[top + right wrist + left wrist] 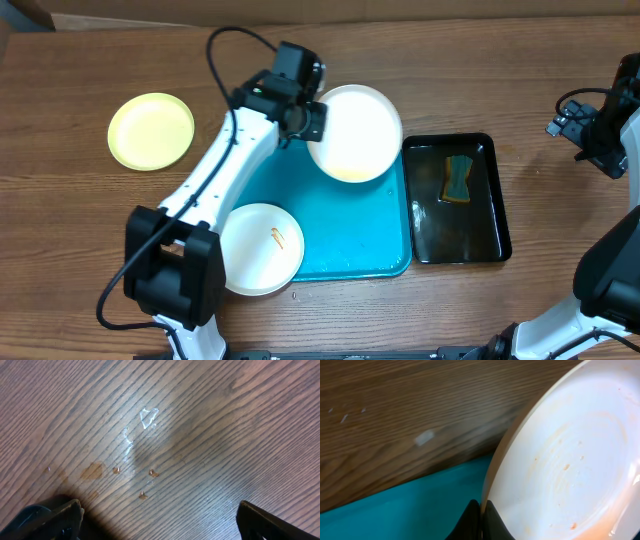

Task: Clean dirty plates on tray and stack at the side
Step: 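Lift the white plate with the left gripper off the teal tray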

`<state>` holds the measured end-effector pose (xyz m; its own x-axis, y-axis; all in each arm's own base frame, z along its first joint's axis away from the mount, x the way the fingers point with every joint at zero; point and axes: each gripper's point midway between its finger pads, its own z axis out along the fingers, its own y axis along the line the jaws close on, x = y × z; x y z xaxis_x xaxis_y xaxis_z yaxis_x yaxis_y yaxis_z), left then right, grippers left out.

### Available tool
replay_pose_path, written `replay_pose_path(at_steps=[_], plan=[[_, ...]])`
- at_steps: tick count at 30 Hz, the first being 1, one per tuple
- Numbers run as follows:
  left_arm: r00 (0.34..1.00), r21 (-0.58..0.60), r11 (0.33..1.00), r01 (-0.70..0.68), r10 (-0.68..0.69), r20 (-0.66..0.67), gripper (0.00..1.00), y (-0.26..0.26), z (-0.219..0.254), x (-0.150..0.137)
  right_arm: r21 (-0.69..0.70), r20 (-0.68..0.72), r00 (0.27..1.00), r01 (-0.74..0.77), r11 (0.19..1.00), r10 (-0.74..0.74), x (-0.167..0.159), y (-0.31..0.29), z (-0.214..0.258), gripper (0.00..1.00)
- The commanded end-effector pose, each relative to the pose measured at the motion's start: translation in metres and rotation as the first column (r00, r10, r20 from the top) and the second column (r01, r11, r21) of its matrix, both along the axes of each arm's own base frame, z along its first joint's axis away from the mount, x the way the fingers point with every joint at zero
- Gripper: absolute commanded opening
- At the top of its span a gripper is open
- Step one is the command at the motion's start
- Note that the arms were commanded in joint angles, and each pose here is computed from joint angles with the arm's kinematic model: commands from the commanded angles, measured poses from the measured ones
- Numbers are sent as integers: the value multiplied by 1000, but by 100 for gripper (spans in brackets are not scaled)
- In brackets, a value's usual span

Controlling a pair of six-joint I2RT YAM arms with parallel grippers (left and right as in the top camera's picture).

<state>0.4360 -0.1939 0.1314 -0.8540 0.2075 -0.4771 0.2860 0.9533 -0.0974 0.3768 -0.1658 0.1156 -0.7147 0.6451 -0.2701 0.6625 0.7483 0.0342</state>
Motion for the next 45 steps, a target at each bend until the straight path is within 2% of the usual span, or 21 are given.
replay_pose_path(at_steps=[1,7,12,16,20,23,26,31,35,40,43,45], plan=[[996,33,998,54,-56,68,4,-32,12,-8,-13,33,999,-2,1000,2,5,-1,11,100],[969,181,981,67,-107,223,4,-76,26,-21,-13,33,999,-2,1000,3,5,-1,11,100],[920,335,942,18,-147,364,4,-103,45,-42,-13,33,999,-2,1000,3,5,-1,11,100],[845,440,895,-68,-183,503,4,-120,72,-59,-13,33,999,-2,1000,3,5,-1,11,100],[741,501,850,-164,-230,631,4,-137,107,-76,-13,33,999,-2,1000,3,5,-1,11,100],[681,522,826,-213,-258,685,4,-148,127,-88,-13,33,999,-2,1000,3,5,-1,11,100],[652,528,819,-226,-275,706,4,-156,137,-96,-13,33,999,-2,1000,3,5,-1,11,100],[643,506,832,-229,-261,720,4,-160,139,-99,-13,33,999,-2,1000,3,5,-1,11,100],[646,438,870,-229,-201,736,4,-162,137,-98,-13,33,999,-2,1000,3,5,-1,11,100],[698,394,916,-68,-238,675,4,-184,116,-101,-13,33,999,-2,1000,3,5,-1,11,100],[753,359,931,68,-284,594,5,-196,94,-104,-13,33,999,-2,1000,2,5,-1,11,100],[786,321,941,110,-279,551,4,-196,83,-103,-13,33,999,-3,1000,3,5,-1,11,100]])
